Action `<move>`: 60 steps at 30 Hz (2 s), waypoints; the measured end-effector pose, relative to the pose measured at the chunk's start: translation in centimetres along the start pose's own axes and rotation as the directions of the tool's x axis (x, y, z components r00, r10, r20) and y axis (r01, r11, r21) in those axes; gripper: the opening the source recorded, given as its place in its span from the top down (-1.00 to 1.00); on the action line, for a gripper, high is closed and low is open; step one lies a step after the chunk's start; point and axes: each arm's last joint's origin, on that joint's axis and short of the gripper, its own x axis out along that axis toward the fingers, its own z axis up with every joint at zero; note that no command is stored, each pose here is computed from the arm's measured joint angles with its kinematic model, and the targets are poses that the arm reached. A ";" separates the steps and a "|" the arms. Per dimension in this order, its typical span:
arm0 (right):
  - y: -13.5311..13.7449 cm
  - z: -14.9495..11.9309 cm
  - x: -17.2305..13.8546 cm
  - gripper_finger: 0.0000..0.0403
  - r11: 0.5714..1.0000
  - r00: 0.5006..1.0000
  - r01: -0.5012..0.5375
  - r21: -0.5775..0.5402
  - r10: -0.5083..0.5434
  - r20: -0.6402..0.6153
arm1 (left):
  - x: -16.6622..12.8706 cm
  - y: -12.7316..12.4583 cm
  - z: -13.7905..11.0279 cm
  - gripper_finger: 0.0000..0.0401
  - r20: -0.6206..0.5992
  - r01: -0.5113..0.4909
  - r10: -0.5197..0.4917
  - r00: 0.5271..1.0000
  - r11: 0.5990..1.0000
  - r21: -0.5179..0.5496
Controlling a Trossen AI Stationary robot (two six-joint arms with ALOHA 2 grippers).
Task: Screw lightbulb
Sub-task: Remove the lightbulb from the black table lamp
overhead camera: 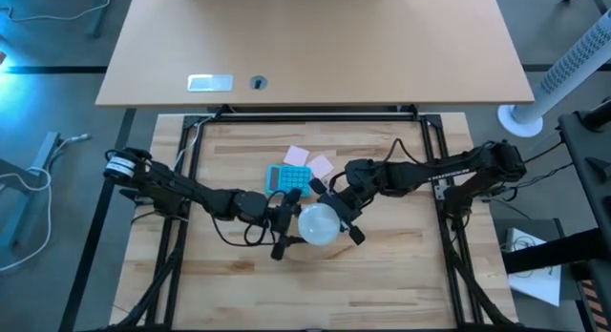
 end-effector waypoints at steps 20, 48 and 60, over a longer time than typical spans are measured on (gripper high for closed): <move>0.0 0.2 0.0 0.28 1.000 1.000 0.004 0.012 -0.004 0.009 | 0.0 0.0 -1.0 0.31 -0.085 0.007 -0.007 0.996 1.000 0.002; 0.8 3.6 -11.9 0.32 0.715 0.704 0.694 0.090 -0.646 -0.295 | -0.8 0.1 -0.3 0.31 -0.076 -0.001 0.001 0.997 1.000 0.005; -3.3 -4.1 -18.4 0.32 0.384 0.300 0.921 0.064 -0.596 -0.745 | -0.8 0.1 -0.2 0.31 -0.063 -0.004 0.004 0.998 1.000 -0.003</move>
